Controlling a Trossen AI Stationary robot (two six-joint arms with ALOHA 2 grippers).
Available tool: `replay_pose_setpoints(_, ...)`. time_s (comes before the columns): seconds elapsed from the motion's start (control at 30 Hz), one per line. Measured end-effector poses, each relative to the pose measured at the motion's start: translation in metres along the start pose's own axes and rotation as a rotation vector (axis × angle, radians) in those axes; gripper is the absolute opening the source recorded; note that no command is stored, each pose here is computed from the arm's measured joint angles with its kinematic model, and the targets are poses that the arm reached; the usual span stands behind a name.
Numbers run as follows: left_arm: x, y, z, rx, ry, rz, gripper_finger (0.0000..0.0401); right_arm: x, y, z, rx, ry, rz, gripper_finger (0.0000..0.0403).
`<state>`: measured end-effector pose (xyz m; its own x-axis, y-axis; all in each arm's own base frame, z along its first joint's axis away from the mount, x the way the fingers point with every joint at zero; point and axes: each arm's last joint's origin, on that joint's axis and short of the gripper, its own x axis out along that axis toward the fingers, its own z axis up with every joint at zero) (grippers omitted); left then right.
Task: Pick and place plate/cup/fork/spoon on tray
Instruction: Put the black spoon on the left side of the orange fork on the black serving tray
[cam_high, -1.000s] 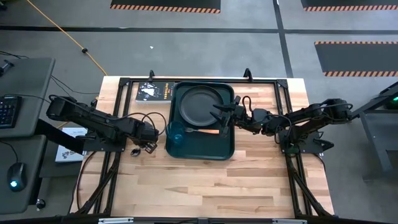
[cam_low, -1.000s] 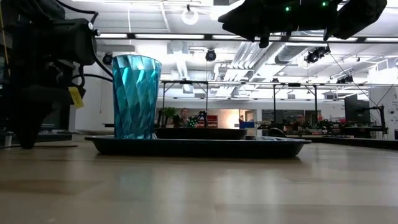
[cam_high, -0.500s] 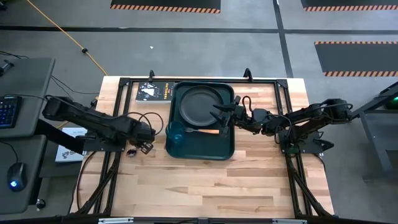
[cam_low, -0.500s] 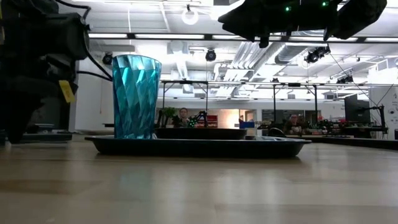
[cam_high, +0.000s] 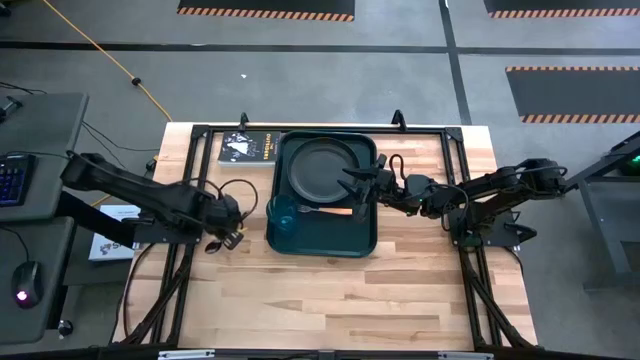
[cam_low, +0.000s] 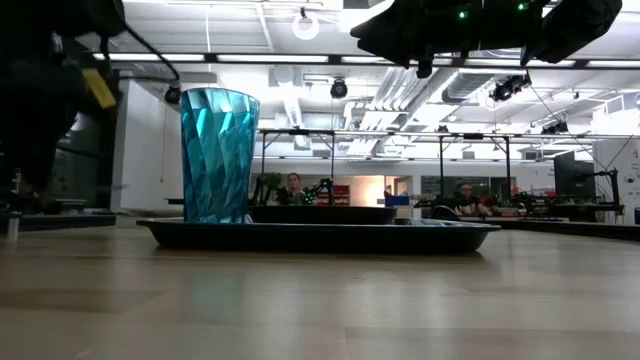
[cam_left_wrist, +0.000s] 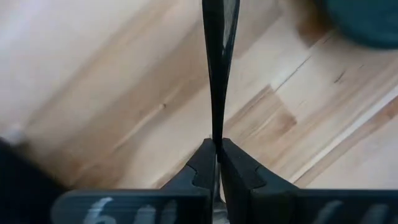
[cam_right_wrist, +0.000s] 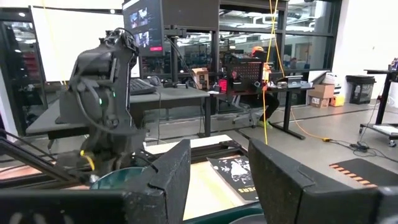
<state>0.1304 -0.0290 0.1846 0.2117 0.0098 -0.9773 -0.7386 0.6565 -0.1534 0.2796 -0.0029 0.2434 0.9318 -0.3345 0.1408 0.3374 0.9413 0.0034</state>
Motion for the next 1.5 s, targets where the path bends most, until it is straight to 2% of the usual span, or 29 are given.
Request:
replay_pose_setpoints(0.4,-0.071,0.000,0.016,-0.008,-0.354,0.156,0.0004,0.000,0.000,0.000,0.009,0.000,0.000,0.0154)
replay_pose_setpoints(0.6,-0.116,-0.005,0.035,0.042,-0.557,0.168,0.0004,0.000,0.000,0.000,0.009,-0.001,0.000,0.0154)
replay_pose_setpoints(0.8,-0.154,-0.020,0.070,0.150,-0.669,0.209,0.0003,0.000,0.000,0.001,0.012,-0.008,0.000,0.0154)
replay_pose_setpoints(1.0,-0.171,-0.046,0.124,0.338,-0.666,0.255,0.0003,0.000,0.000,0.001,0.013,-0.014,0.000,0.0154)
replay_pose_setpoints(1.17,-0.170,-0.078,0.169,0.522,-0.627,0.202,0.0003,0.000,0.000,0.004,-0.012,-0.034,-0.003,0.0154)
replay_pose_setpoints(1.27,-0.166,-0.100,0.190,0.628,-0.642,0.133,0.0003,-0.005,0.000,0.017,-0.002,-0.097,-0.009,0.0154)
replay_pose_setpoints(1.4,-0.160,-0.131,0.208,0.765,-0.690,0.011,0.0003,-0.018,0.007,0.035,-0.008,-0.143,0.039,0.0154)
replay_pose_setpoints(1.5,-0.149,-0.151,0.212,0.873,-0.703,-0.079,0.0003,-0.032,0.018,0.048,-0.039,-0.167,0.097,0.0154)
